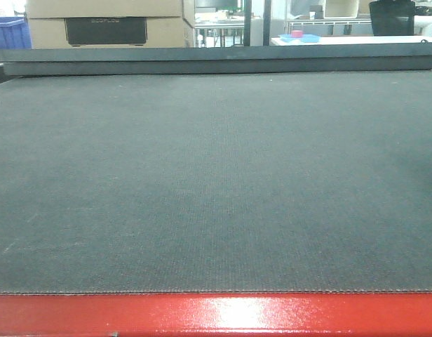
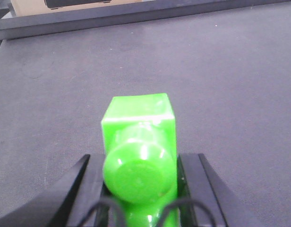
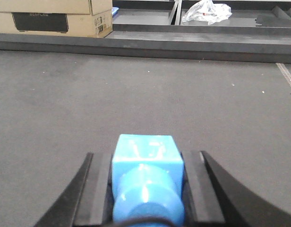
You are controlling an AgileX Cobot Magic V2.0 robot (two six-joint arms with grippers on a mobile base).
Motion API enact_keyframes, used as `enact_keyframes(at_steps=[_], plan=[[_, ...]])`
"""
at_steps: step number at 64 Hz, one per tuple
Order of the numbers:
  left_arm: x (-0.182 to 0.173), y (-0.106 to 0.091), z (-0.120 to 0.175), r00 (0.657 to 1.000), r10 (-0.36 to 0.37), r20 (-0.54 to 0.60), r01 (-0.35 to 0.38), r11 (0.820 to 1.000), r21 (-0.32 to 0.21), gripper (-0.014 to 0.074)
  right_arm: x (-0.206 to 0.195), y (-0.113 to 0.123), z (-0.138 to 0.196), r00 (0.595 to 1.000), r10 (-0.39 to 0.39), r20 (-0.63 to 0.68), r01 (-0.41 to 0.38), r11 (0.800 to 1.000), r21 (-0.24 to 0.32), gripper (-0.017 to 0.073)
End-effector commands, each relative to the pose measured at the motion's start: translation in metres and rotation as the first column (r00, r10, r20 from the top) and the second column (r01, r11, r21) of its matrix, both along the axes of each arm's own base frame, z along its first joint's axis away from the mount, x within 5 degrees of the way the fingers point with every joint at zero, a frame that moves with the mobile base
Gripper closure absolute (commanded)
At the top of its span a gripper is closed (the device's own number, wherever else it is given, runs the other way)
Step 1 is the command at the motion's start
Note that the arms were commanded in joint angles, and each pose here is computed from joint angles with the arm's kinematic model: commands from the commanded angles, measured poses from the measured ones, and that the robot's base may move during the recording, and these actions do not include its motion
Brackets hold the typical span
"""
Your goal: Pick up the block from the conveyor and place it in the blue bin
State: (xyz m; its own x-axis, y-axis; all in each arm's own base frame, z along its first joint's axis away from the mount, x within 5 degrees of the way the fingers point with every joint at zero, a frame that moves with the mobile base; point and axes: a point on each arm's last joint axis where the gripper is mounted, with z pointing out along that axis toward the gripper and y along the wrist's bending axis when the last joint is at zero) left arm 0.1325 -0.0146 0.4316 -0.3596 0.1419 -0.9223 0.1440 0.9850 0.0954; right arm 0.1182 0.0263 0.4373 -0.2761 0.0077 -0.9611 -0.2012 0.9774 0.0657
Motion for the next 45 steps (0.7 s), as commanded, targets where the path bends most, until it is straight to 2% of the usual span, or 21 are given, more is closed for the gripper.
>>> enact_keyframes(at_steps=[1, 45], plan=[[-0.0012, -0.0003, 0.0019, 1.0, -0.002, 0.018, 0.002, 1.0, -0.001, 0.0704, -0.0012, -0.001, 0.0036, 1.0, -0.004, 0.021, 0.004, 1.0, -0.013, 0.0721], [0.0006, -0.0005, 0.0071, 0.997, -0.002, 0.078, 0.002, 1.0, -0.006, 0.0704, -0.0012, -0.001, 0.0038, 1.0, -0.004, 0.023, 0.004, 1.0, -0.013, 0.0721]])
